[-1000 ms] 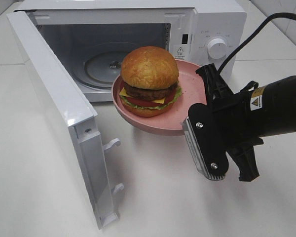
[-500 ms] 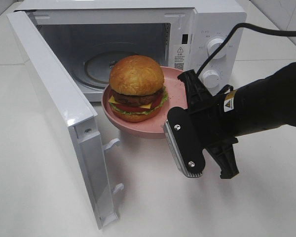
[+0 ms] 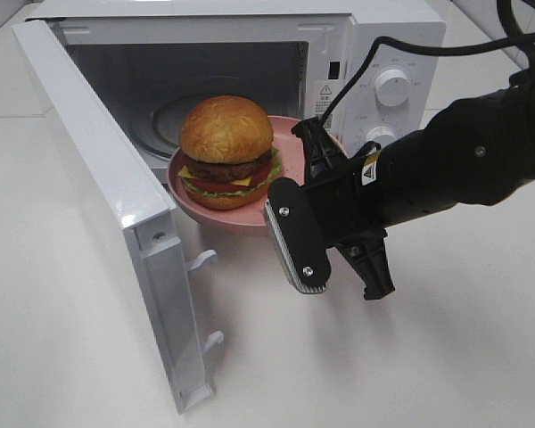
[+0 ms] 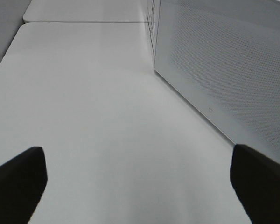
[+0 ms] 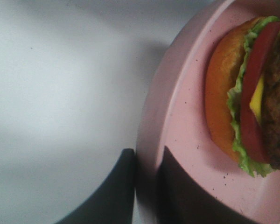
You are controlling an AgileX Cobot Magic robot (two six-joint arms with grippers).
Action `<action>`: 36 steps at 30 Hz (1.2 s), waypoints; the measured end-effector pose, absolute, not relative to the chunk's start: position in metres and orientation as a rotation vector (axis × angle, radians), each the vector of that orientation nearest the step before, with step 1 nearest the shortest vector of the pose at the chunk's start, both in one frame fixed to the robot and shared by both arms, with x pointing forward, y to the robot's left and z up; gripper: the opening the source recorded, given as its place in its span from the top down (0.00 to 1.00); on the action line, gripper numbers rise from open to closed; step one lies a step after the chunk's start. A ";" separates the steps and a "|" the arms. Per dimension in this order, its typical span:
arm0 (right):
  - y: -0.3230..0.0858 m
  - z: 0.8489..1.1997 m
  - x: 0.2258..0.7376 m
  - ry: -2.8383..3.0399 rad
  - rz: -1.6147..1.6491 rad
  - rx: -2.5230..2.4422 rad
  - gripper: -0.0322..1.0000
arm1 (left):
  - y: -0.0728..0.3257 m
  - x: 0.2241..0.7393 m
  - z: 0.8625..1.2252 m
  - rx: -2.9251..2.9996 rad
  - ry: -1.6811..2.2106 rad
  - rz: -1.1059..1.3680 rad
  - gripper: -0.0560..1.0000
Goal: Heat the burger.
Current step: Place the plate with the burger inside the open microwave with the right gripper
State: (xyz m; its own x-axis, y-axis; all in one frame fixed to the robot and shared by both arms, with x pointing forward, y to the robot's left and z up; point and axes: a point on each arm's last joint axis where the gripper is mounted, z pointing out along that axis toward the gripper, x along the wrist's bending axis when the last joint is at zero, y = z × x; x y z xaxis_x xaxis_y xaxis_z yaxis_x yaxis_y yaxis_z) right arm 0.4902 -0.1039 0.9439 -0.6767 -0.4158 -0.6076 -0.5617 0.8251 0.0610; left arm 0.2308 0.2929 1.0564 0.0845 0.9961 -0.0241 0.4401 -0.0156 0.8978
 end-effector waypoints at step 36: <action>-0.057 0.927 0.554 2.403 0.335 -0.699 0.89 | 0.293 0.231 1.056 1.572 1.466 0.888 0.01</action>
State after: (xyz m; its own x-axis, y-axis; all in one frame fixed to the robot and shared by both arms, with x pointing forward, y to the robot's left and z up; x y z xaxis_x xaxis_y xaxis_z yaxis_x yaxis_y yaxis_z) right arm 0.5544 -0.0568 0.9273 -0.6766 -0.4015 -0.6172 -0.5549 0.8291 0.0689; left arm 0.2308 0.2929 1.0564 0.0845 0.9961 -0.0241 0.4401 -0.0156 0.8978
